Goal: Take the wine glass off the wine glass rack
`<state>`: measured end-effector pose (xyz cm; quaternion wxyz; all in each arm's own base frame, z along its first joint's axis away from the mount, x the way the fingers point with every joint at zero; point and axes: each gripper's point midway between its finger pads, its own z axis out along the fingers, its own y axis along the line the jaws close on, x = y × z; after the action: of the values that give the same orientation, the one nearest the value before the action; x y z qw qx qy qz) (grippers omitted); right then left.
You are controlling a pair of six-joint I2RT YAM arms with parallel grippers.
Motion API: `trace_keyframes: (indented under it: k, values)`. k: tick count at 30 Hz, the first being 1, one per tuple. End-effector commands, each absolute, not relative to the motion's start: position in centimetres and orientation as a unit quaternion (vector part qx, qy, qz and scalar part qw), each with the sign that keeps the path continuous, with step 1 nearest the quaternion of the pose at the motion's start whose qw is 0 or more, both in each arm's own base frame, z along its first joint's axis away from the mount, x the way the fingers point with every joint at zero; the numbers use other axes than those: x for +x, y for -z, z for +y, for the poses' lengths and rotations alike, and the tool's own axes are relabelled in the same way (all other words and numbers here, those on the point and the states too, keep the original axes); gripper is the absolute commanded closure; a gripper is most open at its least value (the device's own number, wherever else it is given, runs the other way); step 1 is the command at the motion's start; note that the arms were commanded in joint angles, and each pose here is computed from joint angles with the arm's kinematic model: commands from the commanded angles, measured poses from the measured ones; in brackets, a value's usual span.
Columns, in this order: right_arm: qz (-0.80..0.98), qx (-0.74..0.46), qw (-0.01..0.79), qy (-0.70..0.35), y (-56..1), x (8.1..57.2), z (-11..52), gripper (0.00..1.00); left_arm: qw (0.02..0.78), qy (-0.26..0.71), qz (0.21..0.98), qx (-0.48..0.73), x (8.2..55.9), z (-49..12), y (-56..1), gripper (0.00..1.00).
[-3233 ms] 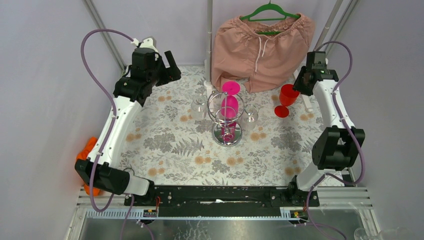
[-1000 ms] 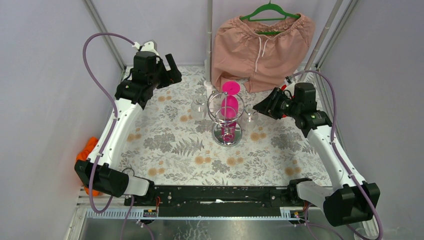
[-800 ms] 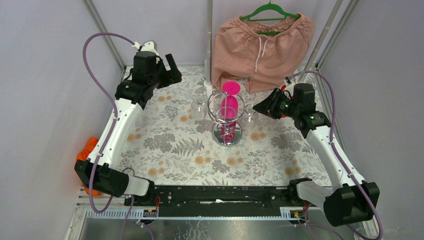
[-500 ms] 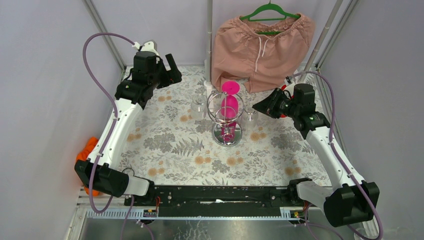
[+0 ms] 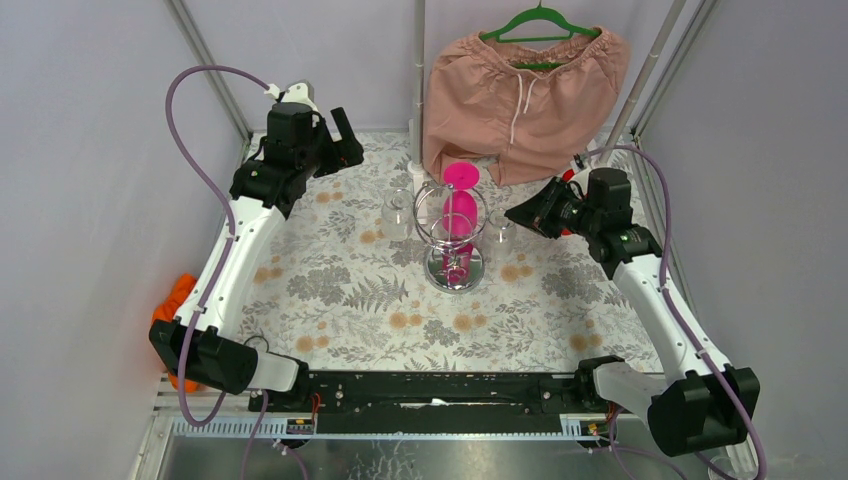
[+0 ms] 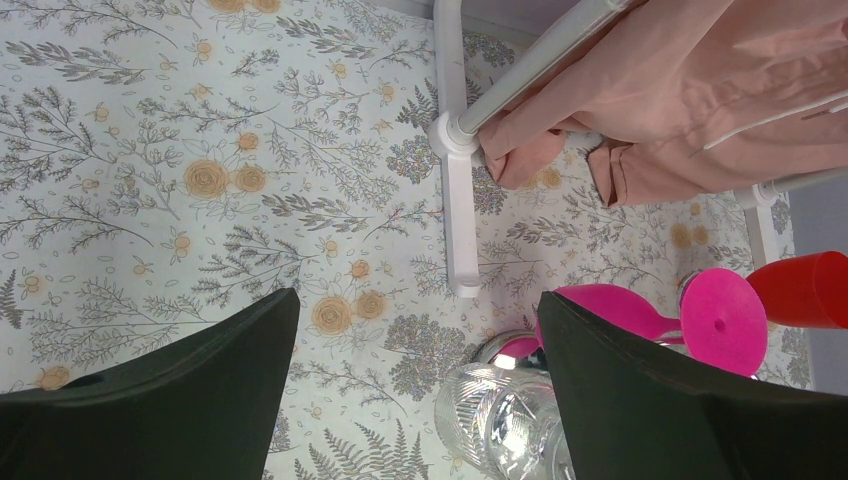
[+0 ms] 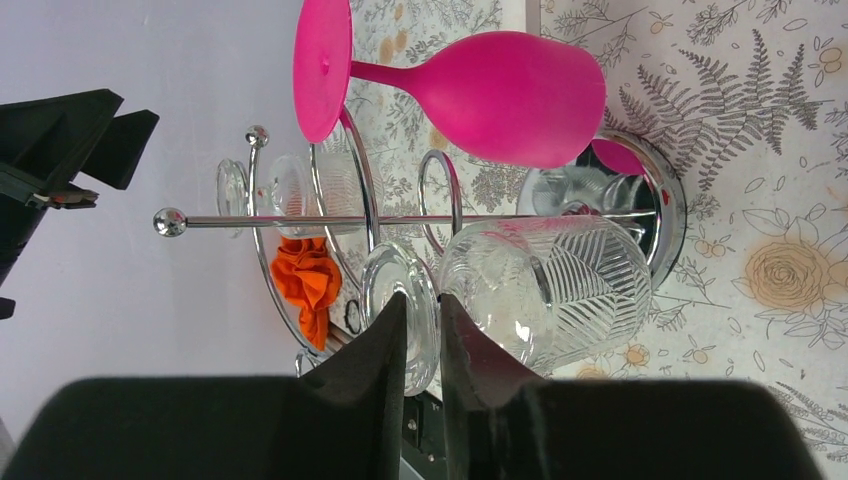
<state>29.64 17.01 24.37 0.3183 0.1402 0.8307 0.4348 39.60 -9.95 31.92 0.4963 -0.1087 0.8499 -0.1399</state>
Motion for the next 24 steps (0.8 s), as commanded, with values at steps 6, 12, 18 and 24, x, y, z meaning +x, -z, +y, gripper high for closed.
trace_keyframes:
  k: [6,12,18,24]
  values:
    - [0.795,0.160,0.324,-0.487,-26.2,28.6,17.8,1.00,0.509,0.146,0.842,-0.100,40.1,-10.4,-32.4,0.03]
    - [0.795,0.166,0.318,-0.489,-26.0,28.3,17.9,1.00,0.509,0.145,0.842,-0.101,40.0,-10.3,-32.4,0.03]
    - [0.799,0.159,0.304,-0.494,-25.9,28.2,18.2,0.93,0.508,0.144,0.843,-0.102,40.1,-10.3,-32.3,0.03]
    - [0.800,0.163,0.305,-0.490,-25.6,27.9,18.0,0.83,0.508,0.144,0.843,-0.102,40.2,-10.3,-32.2,0.03]
